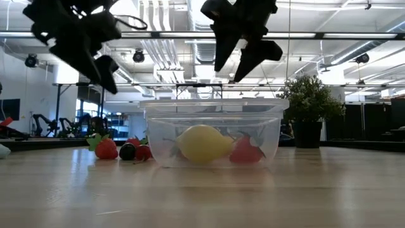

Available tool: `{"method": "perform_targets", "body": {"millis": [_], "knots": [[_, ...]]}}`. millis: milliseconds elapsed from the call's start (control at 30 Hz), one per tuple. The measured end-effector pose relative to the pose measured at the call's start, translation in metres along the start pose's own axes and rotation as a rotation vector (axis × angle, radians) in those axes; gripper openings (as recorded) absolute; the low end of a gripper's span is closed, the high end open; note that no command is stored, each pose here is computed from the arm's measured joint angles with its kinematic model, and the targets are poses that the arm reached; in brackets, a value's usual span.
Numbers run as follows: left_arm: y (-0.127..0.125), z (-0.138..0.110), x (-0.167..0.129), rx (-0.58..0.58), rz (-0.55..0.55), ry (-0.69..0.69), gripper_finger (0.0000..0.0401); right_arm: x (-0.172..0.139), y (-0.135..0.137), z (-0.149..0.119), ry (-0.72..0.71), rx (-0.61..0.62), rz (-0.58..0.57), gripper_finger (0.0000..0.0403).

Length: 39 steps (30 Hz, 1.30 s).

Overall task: Pick and placing Produce into tupperware
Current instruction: Put the red strawberry into the transparent container

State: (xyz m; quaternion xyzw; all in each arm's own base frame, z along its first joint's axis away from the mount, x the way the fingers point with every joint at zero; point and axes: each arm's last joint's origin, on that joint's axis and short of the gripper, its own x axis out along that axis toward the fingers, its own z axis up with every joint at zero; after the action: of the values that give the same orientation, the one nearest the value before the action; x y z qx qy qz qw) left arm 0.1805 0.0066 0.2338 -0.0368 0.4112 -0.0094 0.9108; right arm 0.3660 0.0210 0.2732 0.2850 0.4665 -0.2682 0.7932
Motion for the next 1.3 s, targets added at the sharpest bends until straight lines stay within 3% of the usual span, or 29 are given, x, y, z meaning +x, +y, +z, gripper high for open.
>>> {"method": "perform_targets", "body": {"millis": [233, 400, 633, 900, 1133, 1300], "knots": [[-0.001, -0.018, 0.025, 0.009, -0.072, -0.032, 0.0301, -0.040, -0.036, 0.030, -0.162, -0.055, -0.048, 0.0255], [-0.005, -0.015, 0.042, 0.034, -0.141, -0.105, 0.0301, -0.071, -0.058, 0.041, -0.256, -0.088, -0.067, 0.0250], [-0.016, -0.015, 0.062, -0.005, -0.189, -0.012, 0.0301, -0.102, -0.081, 0.048, -0.352, -0.117, -0.096, 0.0249], [-0.018, -0.021, 0.089, 0.003, -0.135, 0.072, 0.0301, -0.105, -0.092, 0.054, -0.379, -0.106, -0.137, 0.0249], [-0.015, -0.024, 0.095, 0.000, -0.031, 0.094, 0.0301, -0.093, -0.091, 0.058, -0.356, -0.106, -0.156, 0.0249], [-0.014, -0.028, 0.098, 0.001, -0.020, 0.114, 0.0301, -0.087, -0.091, 0.058, -0.341, -0.122, -0.167, 0.0249]]}}
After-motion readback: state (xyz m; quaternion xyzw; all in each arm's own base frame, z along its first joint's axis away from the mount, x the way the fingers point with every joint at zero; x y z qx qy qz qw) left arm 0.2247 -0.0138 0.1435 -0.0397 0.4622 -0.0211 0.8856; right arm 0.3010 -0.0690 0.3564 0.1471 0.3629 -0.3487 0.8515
